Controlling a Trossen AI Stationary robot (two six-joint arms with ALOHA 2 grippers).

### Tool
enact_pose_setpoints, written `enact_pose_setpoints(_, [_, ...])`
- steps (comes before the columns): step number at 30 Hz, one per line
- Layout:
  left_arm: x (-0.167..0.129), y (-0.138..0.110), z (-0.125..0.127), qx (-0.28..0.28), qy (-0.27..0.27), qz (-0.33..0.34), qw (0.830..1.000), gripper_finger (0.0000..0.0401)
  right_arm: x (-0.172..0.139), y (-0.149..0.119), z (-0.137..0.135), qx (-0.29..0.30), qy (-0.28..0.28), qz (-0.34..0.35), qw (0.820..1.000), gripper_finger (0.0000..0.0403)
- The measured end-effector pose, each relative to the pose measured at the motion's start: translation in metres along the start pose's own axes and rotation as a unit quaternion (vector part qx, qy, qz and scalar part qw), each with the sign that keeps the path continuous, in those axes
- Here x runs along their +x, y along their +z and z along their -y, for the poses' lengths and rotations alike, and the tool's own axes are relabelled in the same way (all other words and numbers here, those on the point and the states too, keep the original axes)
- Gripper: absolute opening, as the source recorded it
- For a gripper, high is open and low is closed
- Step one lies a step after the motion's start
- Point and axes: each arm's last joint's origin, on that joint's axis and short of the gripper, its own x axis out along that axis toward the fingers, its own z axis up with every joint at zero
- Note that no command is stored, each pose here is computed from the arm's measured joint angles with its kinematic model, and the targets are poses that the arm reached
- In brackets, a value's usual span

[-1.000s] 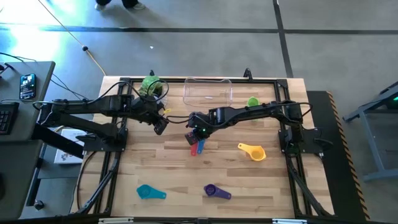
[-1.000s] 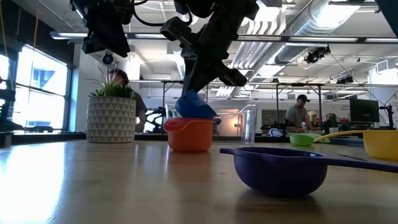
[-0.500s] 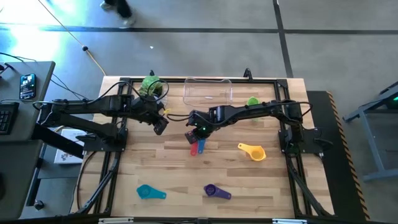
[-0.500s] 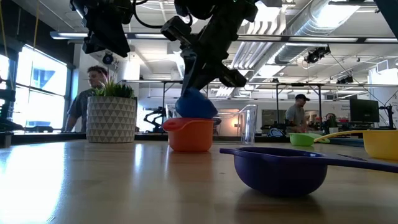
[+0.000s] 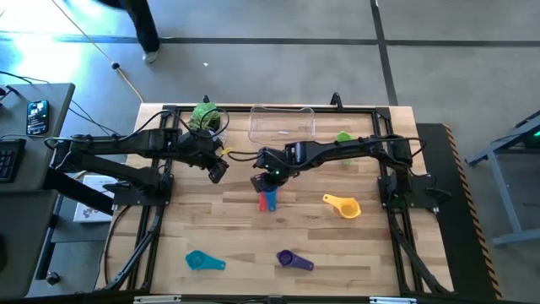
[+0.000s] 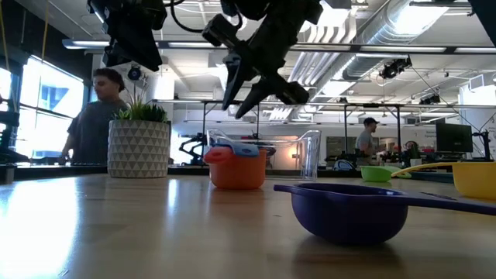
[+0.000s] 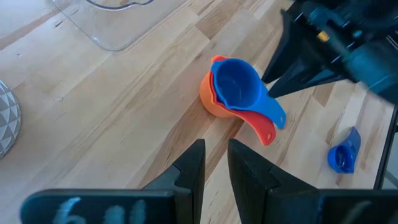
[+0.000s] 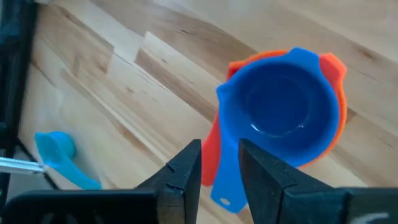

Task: Nest measuring cups in basket
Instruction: Stack the blue measuring cup on top of the red measuring cup

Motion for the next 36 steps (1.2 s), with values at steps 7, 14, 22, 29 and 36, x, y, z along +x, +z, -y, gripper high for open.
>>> enact_pose_setpoints(7, [0.0,0.0,0.0,0.012,0.0,0.0,1.0,0.006,-0.016,-0.027,-0.003,0.009,-0.054,-0.014,0.998,0.0098])
enact_pose_setpoints(14, [0.0,-0.001,0.001,0.03,-0.002,-0.002,1.0,0.006,-0.011,-0.061,-0.005,0.028,-0.13,0.0,0.991,0.0098])
enact_pose_setpoints(22, [0.0,-0.001,0.001,0.039,-0.002,-0.002,0.999,0.006,0.015,-0.076,0.002,0.056,-0.168,0.018,0.984,0.0098])
enact_pose_setpoints(29, [0.0,-0.001,0.001,0.039,-0.002,-0.002,0.999,0.006,0.033,-0.078,0.006,0.067,-0.175,0.014,0.982,0.0099])
enact_pose_setpoints(36, [0.0,-0.001,0.001,0.039,-0.002,-0.002,0.999,0.006,0.045,-0.077,0.006,0.066,-0.163,0.011,0.984,0.0099])
